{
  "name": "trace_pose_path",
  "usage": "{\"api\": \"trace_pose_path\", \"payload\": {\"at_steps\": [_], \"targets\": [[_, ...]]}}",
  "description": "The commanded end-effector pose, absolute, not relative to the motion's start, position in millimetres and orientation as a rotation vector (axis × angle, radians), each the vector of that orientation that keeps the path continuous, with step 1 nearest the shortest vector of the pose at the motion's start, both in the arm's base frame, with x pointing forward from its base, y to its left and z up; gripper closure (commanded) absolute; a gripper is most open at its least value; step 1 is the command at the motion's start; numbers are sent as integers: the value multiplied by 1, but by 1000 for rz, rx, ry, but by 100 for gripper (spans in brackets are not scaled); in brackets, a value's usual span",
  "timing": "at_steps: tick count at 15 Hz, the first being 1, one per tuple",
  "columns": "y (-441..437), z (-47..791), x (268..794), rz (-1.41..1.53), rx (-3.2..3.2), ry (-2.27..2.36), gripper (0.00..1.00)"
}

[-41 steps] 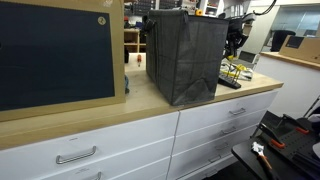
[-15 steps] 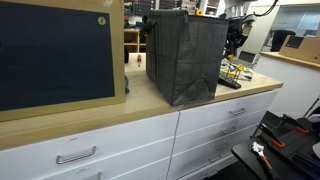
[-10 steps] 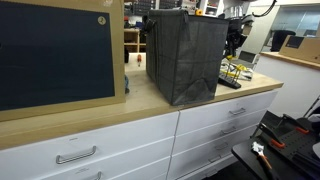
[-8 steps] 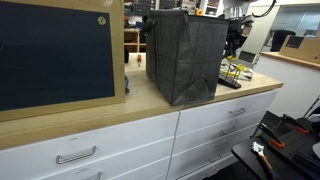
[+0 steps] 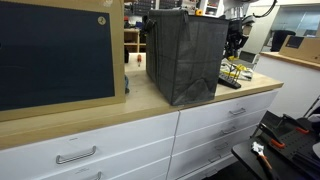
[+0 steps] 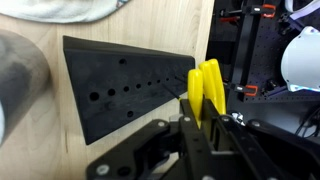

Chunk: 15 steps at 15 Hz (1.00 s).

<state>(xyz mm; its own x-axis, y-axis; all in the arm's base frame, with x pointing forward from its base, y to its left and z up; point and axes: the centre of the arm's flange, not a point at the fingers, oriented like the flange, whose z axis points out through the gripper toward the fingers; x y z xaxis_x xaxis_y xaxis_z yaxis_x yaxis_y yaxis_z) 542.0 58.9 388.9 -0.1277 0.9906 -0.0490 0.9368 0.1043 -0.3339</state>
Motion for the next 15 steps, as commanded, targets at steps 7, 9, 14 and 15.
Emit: {"api": "trace_pose_path", "payload": {"at_steps": [7,9,14,15], "targets": [[65,395,546,456,-1939,-2207,96],[65,395,546,464,-1944,-2214,96],[68,392,547,469,-1940,-2221,96],[70,391,547,470,-1936,-2223,96]]}}
